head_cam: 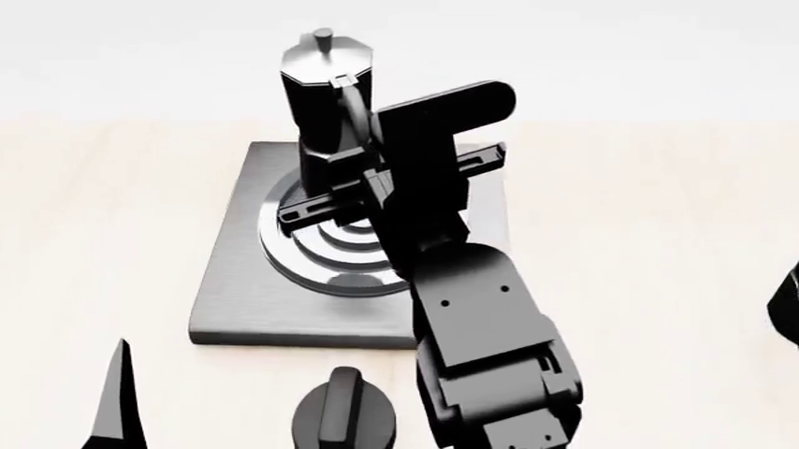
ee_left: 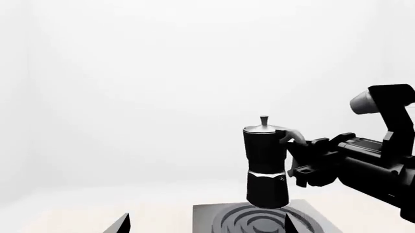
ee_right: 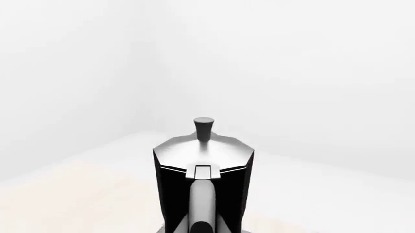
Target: Put both moka pots on the stove.
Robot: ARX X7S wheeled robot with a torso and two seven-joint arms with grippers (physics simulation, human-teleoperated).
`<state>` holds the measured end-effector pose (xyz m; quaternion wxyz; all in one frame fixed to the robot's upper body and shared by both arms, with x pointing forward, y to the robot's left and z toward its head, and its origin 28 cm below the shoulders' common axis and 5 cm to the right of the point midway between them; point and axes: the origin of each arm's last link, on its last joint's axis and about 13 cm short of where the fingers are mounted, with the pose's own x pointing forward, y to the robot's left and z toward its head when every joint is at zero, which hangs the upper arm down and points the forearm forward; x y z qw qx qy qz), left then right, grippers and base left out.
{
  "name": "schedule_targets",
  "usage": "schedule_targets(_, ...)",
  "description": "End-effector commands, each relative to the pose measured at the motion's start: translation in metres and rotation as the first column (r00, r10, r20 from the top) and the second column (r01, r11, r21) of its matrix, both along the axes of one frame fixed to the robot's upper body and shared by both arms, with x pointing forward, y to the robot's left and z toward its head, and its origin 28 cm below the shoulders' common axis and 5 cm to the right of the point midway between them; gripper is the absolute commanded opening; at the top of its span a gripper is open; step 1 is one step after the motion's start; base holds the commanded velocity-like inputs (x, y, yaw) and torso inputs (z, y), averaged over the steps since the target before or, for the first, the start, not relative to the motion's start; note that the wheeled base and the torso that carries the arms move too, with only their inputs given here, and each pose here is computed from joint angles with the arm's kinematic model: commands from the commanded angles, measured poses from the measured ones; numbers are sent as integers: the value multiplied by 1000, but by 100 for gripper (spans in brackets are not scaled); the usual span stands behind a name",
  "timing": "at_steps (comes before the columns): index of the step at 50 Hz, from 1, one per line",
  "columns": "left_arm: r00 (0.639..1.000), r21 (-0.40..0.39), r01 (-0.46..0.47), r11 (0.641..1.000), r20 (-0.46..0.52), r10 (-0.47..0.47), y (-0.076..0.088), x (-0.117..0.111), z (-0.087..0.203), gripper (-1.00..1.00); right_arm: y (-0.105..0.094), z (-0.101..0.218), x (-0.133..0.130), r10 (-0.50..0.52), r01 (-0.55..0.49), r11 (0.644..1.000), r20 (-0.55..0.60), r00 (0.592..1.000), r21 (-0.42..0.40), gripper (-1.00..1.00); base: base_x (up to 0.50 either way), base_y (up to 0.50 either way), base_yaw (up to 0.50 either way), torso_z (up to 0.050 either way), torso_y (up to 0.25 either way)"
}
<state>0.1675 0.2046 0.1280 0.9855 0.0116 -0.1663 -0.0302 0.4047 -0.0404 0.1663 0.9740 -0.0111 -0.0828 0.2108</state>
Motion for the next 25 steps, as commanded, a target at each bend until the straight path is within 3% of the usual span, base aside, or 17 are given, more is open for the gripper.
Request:
schedule_targets(1, 1000, 8, -1, 1000, 0, 1, 0, 0, -1, 100, 5, 9, 2, 11, -11, 1000, 44, 999, 2, -100, 0, 0, 0, 0, -162)
schedule_targets(18, 1000, -1, -3, 1000, 2, 3, 0, 0, 0, 100, 4, 5, 1, 23, -24, 1000, 48, 999, 16, -100, -1, 0, 0, 0, -158)
schedule_targets(25, 1000, -17, 8, 1000, 7, -7, -1, 0, 0, 100, 2, 1, 1, 19, -20, 1000, 40, 999, 12, -100, 0, 0, 0, 0, 0)
